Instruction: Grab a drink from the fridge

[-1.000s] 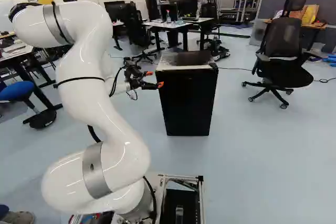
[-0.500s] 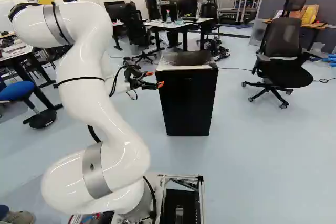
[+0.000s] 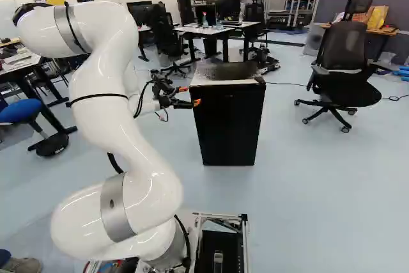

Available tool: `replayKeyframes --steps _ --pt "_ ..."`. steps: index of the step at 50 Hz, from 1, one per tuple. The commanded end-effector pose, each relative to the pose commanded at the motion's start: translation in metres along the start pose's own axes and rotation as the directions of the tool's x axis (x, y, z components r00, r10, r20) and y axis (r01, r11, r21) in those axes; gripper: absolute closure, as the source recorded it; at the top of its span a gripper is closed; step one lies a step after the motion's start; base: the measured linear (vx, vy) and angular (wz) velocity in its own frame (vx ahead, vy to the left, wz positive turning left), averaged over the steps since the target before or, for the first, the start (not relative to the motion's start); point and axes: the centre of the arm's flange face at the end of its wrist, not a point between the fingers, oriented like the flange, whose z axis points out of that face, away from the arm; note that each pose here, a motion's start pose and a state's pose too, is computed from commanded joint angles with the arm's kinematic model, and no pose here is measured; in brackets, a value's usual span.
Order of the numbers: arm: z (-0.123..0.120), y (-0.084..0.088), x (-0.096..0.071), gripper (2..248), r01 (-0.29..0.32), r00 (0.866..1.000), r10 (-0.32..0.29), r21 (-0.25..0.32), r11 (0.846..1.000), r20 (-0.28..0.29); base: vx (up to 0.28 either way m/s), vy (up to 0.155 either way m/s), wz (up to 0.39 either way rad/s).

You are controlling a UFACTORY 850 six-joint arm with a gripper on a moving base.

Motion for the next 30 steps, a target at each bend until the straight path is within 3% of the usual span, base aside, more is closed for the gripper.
replayKeyframes --steps 30 --pt "0.006 -0.0043 0.0016 3 -0.01 1.0 0.01 -0.007 1.0 -0.022 0.0 0.0 0.0"
